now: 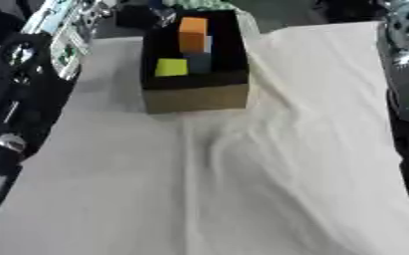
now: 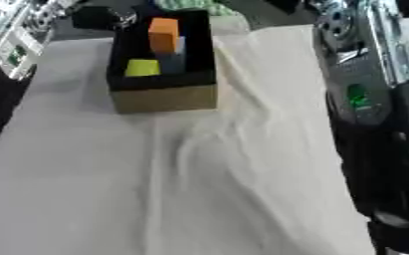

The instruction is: Pick up objects on the table and place them in the box.

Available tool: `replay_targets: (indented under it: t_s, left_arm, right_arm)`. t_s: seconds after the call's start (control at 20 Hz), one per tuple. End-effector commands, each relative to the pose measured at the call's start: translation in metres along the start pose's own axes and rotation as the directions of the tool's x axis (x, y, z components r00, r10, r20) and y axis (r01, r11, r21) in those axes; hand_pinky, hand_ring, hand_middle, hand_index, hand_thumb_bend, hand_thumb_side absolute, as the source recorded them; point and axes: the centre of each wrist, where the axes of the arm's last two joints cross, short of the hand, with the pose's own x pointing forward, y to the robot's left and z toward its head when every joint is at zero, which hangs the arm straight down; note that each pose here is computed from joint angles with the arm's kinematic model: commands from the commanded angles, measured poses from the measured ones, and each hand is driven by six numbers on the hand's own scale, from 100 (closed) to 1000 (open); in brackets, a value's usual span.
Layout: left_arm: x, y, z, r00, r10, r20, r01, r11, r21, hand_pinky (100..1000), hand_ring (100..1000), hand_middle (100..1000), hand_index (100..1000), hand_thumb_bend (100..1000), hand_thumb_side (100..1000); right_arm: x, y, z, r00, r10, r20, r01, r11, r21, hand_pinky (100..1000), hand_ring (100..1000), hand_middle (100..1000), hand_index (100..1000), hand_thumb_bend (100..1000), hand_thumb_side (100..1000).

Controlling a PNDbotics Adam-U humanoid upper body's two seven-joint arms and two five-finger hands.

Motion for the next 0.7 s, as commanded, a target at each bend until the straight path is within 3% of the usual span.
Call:
replay_targets:
  t_s: [0.05, 0.25, 0.45, 0.7]
  left_arm:
    - [-0.007, 0.017, 0.004, 1.0, -0.007, -0.003, 0.007, 0.999, 0.038, 745, 814, 774, 866, 272, 901]
    - [-0.009, 0.024, 0.011, 0.998, 0.052, 0.025, -0.053, 0.996, 0.07, 749, 813, 778, 836, 100, 940]
    - [-0.005, 0.037, 0.029, 0.989, 0.097, 0.107, -0.109, 0.988, 0.113, 760, 824, 800, 859, 100, 957]
    - [0.008, 0.059, 0.069, 0.956, 0.134, 0.26, -0.187, 0.964, 0.191, 765, 824, 807, 861, 100, 951]
  right_arm:
    - [0.001, -0.011, -0.001, 1.0, 0.015, 0.006, -0.015, 0.999, -0.031, 911, 943, 765, 902, 100, 1000]
    - [0.0, -0.013, 0.001, 1.0, 0.017, 0.002, -0.017, 0.999, -0.042, 911, 943, 764, 902, 100, 1000]
    - [-0.001, -0.015, 0.003, 1.0, 0.018, 0.0, -0.018, 0.997, -0.069, 909, 943, 763, 903, 100, 1000]
    - [-0.002, -0.017, 0.006, 1.0, 0.023, 0.002, -0.022, 0.994, -0.106, 907, 943, 763, 904, 100, 1000]
